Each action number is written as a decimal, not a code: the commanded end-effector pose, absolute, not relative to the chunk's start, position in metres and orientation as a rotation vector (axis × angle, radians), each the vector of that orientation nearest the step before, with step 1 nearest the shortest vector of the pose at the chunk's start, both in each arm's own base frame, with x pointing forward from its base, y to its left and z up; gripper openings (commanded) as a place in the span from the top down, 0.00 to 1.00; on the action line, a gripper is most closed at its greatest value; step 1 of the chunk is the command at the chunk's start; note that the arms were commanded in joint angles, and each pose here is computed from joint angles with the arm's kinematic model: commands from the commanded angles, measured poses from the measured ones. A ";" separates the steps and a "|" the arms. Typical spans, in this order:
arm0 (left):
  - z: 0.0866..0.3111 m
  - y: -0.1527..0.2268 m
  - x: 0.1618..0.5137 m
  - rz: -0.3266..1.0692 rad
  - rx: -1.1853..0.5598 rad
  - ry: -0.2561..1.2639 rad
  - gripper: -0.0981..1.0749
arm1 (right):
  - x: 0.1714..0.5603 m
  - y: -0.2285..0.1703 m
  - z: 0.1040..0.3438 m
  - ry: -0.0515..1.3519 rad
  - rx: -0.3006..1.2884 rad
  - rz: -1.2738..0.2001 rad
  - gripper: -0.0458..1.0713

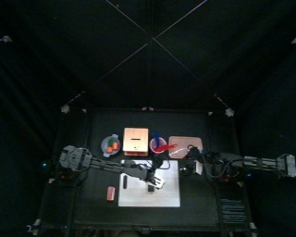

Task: Grab knife handle

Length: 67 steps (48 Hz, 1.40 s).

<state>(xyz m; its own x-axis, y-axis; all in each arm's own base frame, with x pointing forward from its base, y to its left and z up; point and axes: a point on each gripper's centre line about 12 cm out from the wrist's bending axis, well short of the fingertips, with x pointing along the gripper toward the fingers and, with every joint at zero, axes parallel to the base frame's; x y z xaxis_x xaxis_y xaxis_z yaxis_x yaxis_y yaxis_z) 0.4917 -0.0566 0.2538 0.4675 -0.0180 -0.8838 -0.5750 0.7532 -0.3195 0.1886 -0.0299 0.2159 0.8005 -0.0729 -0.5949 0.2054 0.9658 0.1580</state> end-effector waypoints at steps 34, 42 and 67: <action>0.258 0.010 0.404 -0.150 0.067 0.634 0.04 | 0.202 -0.042 0.274 0.366 0.374 -0.203 0.21; 0.249 0.020 0.371 -0.084 0.256 0.541 0.03 | 0.206 -0.045 0.272 0.357 0.383 -0.221 0.21; 0.220 0.031 0.269 0.177 0.324 0.300 0.04 | 0.215 -0.052 0.264 0.346 0.409 -0.255 0.21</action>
<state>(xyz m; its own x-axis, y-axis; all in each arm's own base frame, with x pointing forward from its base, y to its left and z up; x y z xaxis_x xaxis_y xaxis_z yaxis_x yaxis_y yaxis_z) 0.2697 0.0345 0.2157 0.9326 0.2237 -0.2832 -0.1080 0.9218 0.3723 0.2119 -0.0499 0.2570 0.9030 -0.1646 -0.3968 0.3110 0.8877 0.3395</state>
